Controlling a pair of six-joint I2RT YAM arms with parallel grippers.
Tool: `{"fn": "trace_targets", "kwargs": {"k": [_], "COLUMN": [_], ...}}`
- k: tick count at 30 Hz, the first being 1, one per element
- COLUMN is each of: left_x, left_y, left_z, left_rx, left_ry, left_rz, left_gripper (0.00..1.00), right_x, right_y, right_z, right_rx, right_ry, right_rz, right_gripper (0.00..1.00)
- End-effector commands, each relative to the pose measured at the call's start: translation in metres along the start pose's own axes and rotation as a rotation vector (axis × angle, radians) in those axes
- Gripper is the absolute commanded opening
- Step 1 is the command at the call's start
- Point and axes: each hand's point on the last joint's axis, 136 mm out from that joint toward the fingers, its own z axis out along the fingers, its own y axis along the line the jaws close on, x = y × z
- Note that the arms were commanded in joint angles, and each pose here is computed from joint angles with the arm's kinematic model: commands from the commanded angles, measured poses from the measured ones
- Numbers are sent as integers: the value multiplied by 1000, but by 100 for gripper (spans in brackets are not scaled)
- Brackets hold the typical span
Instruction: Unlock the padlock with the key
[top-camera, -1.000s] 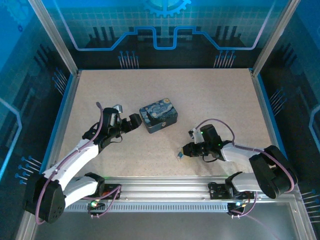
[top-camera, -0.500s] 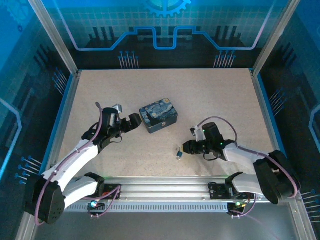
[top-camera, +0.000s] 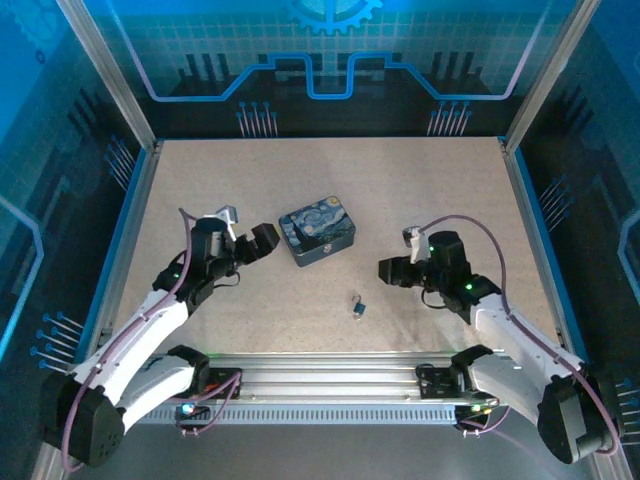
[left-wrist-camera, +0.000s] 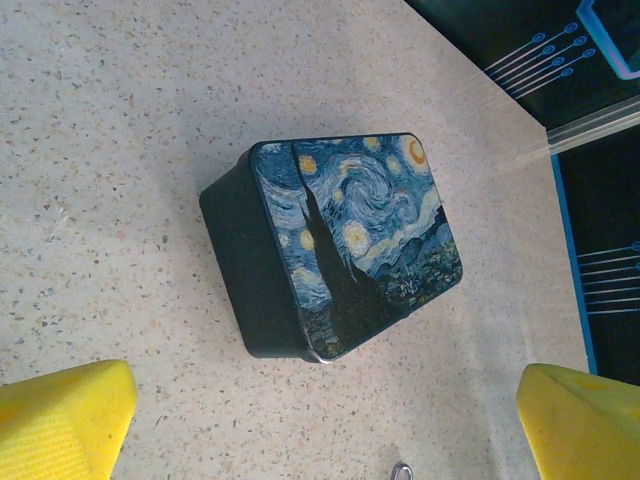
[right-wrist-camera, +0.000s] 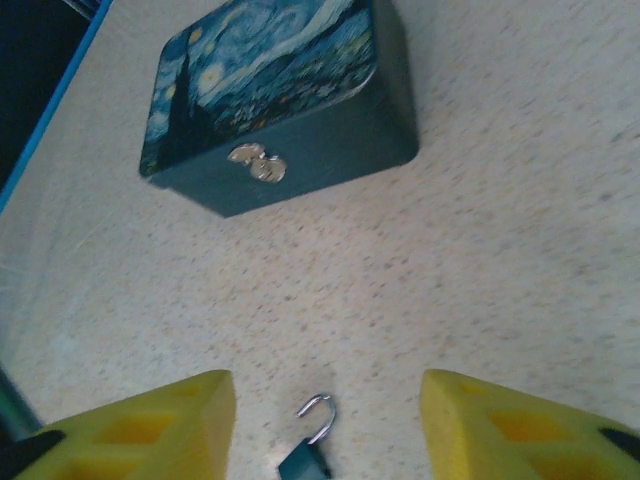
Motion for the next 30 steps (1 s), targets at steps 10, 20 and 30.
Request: {"fn": "trace_targets", "kwargs": {"k": [10,20,30], "left_x": [-12,-21,-23], "left_y": [2,10,16], "left_z": [-17,-18,-13], "left_rx": [-29,-85,-124], "left_ry": [-58,-96,-100], "left_rz": [3,53,79], "left_gripper": [99,99,99], "right_x": [-42,-51,-64], "right_y": [-55,-92,-144], "right_z": [-47,-53,-44], "right_rx": [226,353,519], "right_ry": [-208,-269,-347], "right_rz": [-14,-27,-140], "right_gripper": [97,100,100]}}
